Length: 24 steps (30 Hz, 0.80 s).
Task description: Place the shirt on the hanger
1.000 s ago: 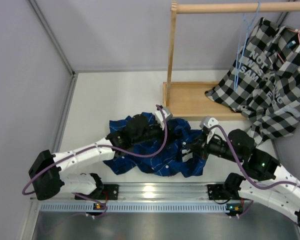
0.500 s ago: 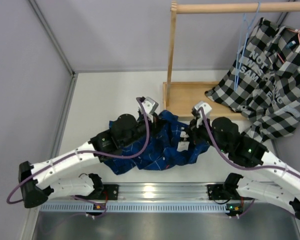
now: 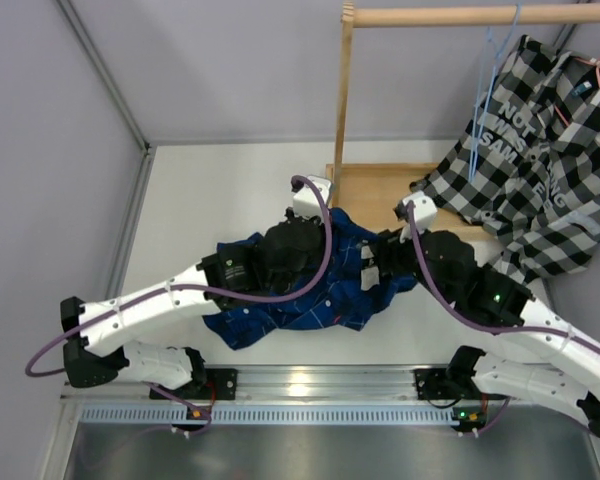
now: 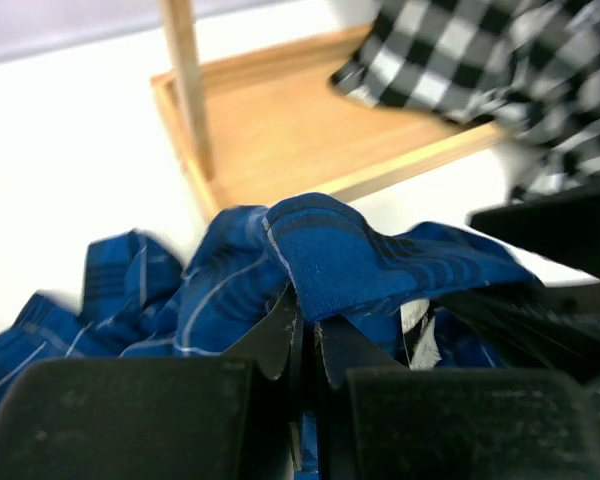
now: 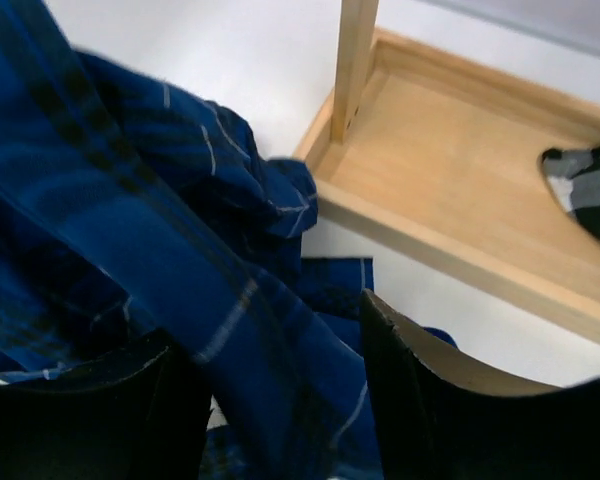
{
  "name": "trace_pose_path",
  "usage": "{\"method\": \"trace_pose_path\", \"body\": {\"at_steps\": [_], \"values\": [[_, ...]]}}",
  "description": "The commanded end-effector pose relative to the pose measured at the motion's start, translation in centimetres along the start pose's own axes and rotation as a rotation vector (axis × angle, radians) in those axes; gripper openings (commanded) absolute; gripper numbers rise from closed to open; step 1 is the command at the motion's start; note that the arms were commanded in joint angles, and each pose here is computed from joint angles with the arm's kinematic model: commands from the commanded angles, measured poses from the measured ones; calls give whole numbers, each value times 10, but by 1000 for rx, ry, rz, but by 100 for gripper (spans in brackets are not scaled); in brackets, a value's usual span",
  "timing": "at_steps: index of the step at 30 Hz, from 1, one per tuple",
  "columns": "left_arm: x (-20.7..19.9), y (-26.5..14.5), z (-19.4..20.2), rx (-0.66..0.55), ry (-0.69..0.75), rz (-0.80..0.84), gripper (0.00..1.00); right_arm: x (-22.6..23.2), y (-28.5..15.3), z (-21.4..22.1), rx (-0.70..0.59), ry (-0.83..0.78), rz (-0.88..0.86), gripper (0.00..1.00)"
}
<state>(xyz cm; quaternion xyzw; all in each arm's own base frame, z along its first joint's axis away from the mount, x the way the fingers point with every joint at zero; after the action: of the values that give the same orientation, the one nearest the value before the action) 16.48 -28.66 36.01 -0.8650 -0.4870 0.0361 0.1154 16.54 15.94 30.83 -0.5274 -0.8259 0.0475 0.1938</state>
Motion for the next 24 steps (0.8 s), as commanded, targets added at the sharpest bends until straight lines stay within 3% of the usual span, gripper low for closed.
{"method": "trace_pose_path", "body": {"at_steps": [1, 11, 14, 15, 16, 19, 20, 22, 23, 24], "values": [[18, -3, 1, 23, -28, -143, 0, -8, -10, 26, 29, 36, -41, 54], [16, 5, 2, 35, -57, -129, 0, -17, 11, 69, 132, 138, 89, 49], [20, 11, 4, 45, -75, -145, 0, -14, 19, 70, 147, 145, 115, 16], [23, 11, 2, 38, -86, -150, 0, -14, 20, 68, 142, 136, 116, 0], [24, 10, -2, 31, -89, -147, 0, -12, 20, 63, 129, 133, 109, 0], [35, -10, -45, -67, -88, -125, 0, 10, 9, 15, 34, 130, -22, 0], [38, -19, -63, -108, -85, -106, 0, 22, -4, -24, -43, 129, -90, 0], [54, -50, -124, -254, -65, -83, 0, 44, -13, -61, -75, 96, -219, 0], [55, -53, -142, -292, 28, -62, 0, 55, -33, -107, -155, 55, -280, 0], [59, -63, -163, -345, 69, -49, 0, 62, -38, -124, -158, 20, -306, 0]]}}
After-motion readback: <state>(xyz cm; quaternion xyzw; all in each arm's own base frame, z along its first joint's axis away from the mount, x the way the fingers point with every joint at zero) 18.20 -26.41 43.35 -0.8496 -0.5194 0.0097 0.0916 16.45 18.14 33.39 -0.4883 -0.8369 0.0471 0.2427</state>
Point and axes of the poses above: each gripper's point midway between its finger pads, its own y axis out along the fingers, its own x axis along the line the jaws close on, z = x × y, the point moved 7 cm from there along -y, back along the fingers, and after that the axes turned 15 degrees about y, right-handed, at the moved point
